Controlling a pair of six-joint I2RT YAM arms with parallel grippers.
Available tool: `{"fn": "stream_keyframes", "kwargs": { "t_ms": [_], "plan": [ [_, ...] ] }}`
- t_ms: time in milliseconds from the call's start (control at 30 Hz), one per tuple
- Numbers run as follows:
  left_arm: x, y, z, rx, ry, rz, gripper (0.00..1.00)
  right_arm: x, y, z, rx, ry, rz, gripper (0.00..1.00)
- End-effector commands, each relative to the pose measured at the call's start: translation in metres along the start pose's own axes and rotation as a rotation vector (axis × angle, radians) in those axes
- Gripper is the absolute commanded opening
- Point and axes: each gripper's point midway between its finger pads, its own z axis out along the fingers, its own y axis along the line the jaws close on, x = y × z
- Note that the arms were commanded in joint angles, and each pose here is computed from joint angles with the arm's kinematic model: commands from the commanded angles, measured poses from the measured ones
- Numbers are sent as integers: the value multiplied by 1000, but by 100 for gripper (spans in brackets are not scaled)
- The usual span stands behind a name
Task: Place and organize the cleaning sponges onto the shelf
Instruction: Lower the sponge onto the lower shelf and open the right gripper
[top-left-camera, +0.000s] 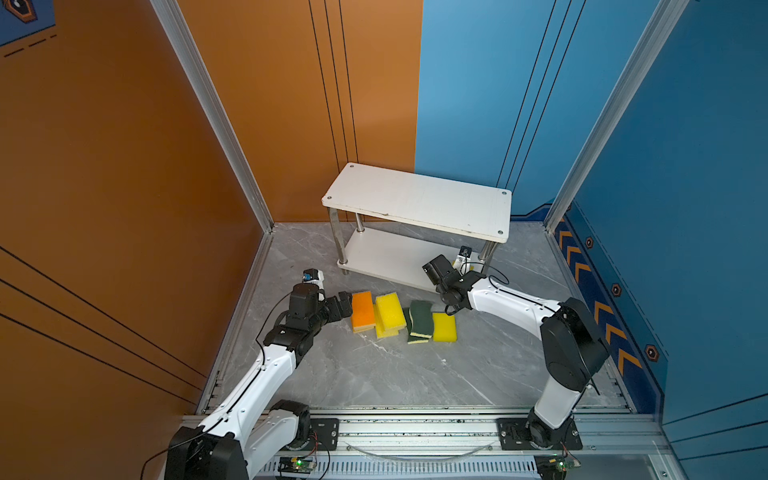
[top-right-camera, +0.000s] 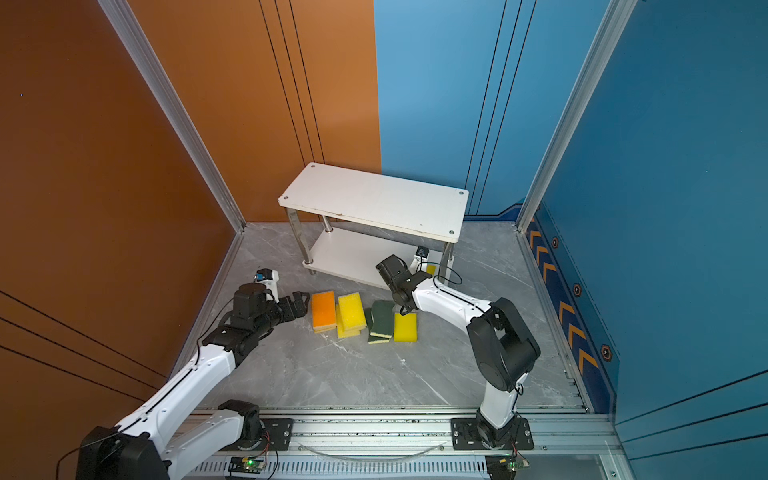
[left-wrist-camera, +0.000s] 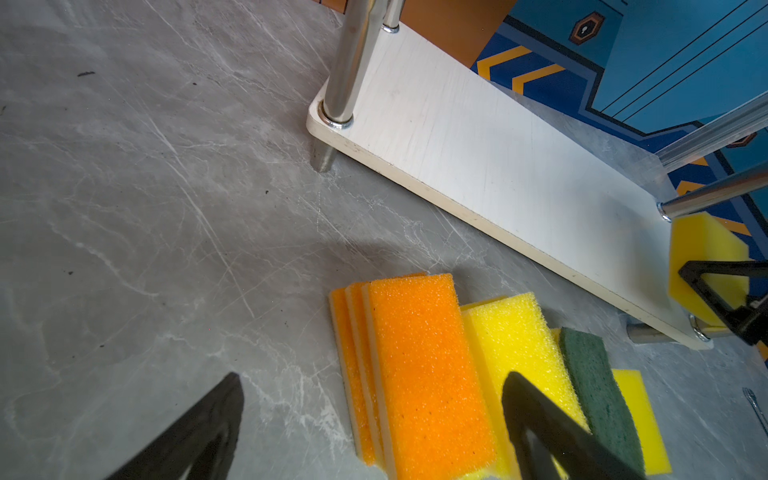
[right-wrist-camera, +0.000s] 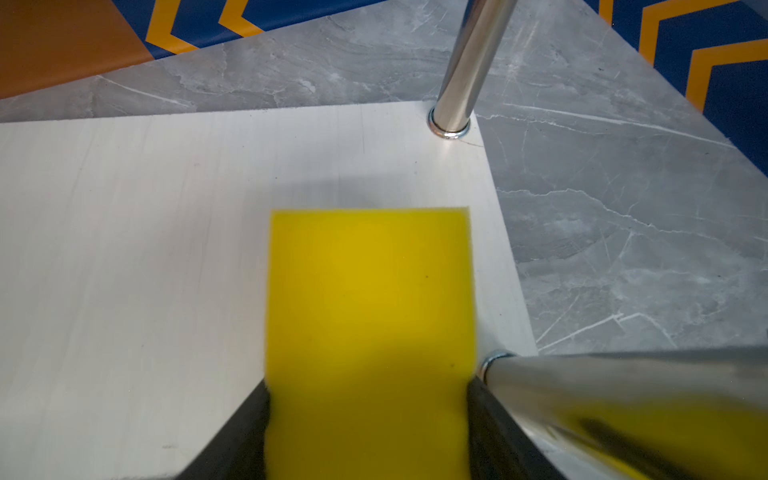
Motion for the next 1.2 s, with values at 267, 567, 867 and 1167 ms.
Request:
{"fn": "stream_keyframes", "kwargs": {
  "t_ms": [267, 567, 867, 1167],
  "plan": [
    [-9, -3, -3, 14, -16, 10, 98, 3, 14, 10, -16, 10, -6, 64],
    [-9, -3, -4, 13, -21, 9, 98, 5, 15, 16, -8, 11, -47, 64],
    [-9, 0, -6, 3, -28, 11, 98, 8, 16, 19, -11, 17, -79, 65],
    [-9, 0, -5, 2, -26, 12, 98, 10, 14, 24, -1, 23, -97, 65]
  ]
}}
